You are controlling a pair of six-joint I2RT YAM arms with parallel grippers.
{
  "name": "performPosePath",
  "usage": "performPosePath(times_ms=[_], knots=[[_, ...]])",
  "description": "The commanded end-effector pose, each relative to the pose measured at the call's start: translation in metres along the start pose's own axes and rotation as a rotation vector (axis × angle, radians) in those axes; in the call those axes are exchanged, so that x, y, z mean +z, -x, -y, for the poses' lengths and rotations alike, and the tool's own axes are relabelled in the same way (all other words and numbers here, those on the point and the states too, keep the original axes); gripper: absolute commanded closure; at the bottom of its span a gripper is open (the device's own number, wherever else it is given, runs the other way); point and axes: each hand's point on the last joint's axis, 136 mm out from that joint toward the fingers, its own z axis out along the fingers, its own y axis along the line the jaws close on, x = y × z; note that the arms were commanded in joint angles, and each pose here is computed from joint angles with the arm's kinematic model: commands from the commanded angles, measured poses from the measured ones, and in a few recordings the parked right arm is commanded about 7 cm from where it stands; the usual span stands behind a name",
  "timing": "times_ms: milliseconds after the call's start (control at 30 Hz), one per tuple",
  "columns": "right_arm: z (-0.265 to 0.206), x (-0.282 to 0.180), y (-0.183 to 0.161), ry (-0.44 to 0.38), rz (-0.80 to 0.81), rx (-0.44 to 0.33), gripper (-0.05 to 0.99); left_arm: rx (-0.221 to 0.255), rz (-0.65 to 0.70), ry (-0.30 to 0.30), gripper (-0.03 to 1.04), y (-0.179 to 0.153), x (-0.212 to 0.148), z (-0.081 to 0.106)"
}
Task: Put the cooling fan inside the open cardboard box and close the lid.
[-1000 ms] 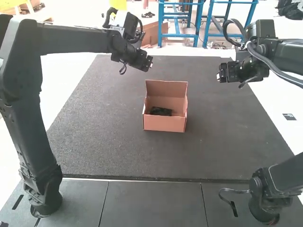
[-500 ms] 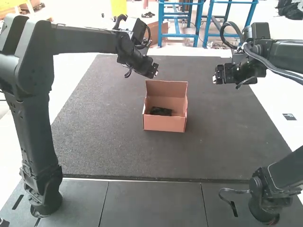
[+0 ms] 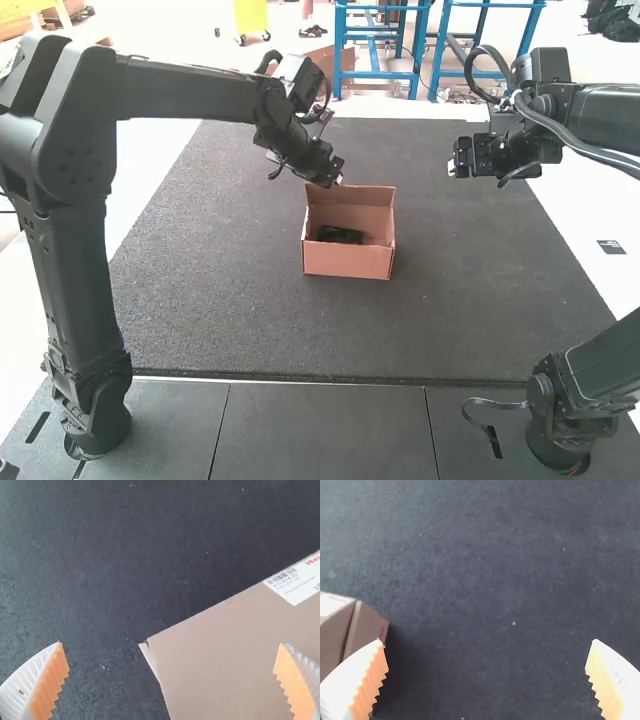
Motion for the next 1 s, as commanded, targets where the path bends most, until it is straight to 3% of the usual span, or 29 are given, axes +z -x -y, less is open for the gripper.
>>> performPosePath(times_ms=[0,700,800,967], knots=[[0.004,-0.004,0.012,0.000,0.029,0.020,0.03,0.008,-0.049,-0.001,0.04,-0.018,0.008,0.003],[0.000,-0.006,0.003,0.021,-0.006,0.029,0.03,0.013,-0.098,0.022,0.04,-0.071,0.043,0.002],[-0.001,-0.006,0.003,0.025,-0.009,0.029,0.03,0.006,-0.052,0.042,0.04,-0.054,0.037,-0.008],[-0.003,-0.006,0.001,0.032,-0.016,0.033,0.03,-0.035,0.095,0.044,0.04,0.012,-0.011,-0.025]])
